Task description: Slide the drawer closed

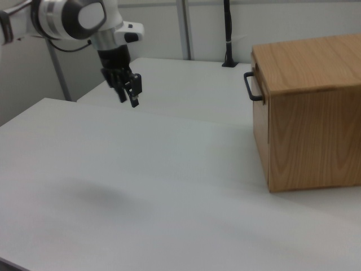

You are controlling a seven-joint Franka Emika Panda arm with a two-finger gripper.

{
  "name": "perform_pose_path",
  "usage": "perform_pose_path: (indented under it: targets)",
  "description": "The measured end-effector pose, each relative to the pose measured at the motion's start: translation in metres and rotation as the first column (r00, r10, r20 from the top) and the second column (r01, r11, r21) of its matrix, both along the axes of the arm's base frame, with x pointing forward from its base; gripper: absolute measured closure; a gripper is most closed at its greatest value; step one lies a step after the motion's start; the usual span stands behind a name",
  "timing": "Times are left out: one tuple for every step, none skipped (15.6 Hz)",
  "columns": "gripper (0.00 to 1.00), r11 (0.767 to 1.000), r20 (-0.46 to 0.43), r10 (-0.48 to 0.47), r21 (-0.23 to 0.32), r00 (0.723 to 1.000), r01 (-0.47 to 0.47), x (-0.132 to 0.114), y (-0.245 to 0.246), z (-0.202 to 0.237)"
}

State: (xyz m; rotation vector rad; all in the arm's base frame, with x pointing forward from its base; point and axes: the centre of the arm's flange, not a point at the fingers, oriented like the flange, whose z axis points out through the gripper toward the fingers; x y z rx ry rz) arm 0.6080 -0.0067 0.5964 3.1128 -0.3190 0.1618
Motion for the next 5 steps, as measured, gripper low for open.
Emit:
perform_pose_path:
  targets:
    - [0.42,0.999,-0.013,0.031,0.008,0.999,-0.031,-0.007,0.0,0.005]
    - [0.32,0.998,-0.022,0.06,0.013,0.998,-0.06,-0.014,-0.001,0.009]
    - [0.22,0.996,-0.029,0.084,0.016,0.996,-0.083,-0.018,0.0,0.012]
    - [0.11,0.995,-0.036,0.102,0.017,0.994,-0.101,-0.021,0.0,0.013]
    - [0.01,0.994,-0.043,0.112,0.018,0.993,-0.111,-0.023,0.001,0.012]
